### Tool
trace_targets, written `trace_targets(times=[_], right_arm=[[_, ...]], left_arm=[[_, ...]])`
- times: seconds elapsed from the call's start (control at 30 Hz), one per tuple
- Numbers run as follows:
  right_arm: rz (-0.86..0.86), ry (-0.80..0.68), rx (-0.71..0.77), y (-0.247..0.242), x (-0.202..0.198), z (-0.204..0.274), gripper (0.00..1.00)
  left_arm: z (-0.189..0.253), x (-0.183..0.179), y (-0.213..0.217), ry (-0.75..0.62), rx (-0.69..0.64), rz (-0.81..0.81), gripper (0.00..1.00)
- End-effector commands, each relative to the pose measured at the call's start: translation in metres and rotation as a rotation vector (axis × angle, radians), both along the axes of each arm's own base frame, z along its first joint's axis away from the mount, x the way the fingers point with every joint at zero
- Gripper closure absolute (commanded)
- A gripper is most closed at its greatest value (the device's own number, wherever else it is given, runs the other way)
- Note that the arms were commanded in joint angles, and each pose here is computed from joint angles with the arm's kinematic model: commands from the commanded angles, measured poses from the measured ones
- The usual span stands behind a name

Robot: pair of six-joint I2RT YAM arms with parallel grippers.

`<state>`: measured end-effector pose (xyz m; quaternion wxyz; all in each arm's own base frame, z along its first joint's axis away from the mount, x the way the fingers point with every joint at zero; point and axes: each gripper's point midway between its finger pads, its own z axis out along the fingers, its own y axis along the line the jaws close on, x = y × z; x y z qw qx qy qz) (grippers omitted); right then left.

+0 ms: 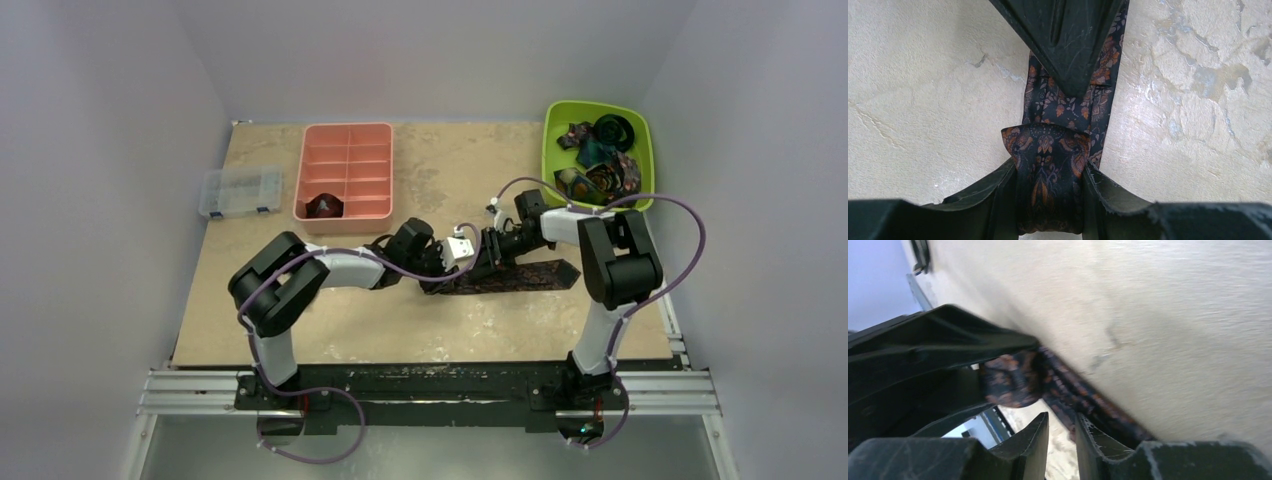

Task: Roll the ties
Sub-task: Roll the tie at the center of the board.

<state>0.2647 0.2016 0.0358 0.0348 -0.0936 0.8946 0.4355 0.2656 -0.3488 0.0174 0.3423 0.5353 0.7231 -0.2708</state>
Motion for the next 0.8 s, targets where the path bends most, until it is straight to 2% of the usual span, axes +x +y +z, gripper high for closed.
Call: trace_targets(times=[0.0,0.2,0.33,0.5,0.63,0.77], right_arm=[[-0.022,0.007,-0.095,-0.015,0.015,-0.031,0.75],[-0.006,0.023,-0.178,-0.026,0.016,-0.053,0.80],[-0.005,0.006,-0.210,-0.030,0.021,-0.060,0.80],[-0.002,-0.033,-0.231,-0.033,0.028,-0.061,0.81],[0.001,-0.062,-0.247,-0.035,0.035,-0.062,0.81],[0.009,-0.080,-0.255,-0.036,0.038,-0.061,0.80]], left_arm=[[-0.024,-0.018,0.034,0.123,0.101,0.051,0.78],[0.030,0.005,0.014,0.016,-0.044,0.022,0.76],[0.053,0.003,0.006,-0.031,-0.109,-0.051,0.74],[0.033,-0.011,0.020,-0.036,-0.021,-0.137,0.73],[0.000,-0.020,0.041,0.059,0.134,-0.135,0.74],[-0.021,-0.022,0.054,0.084,0.240,-0.126,0.74]])
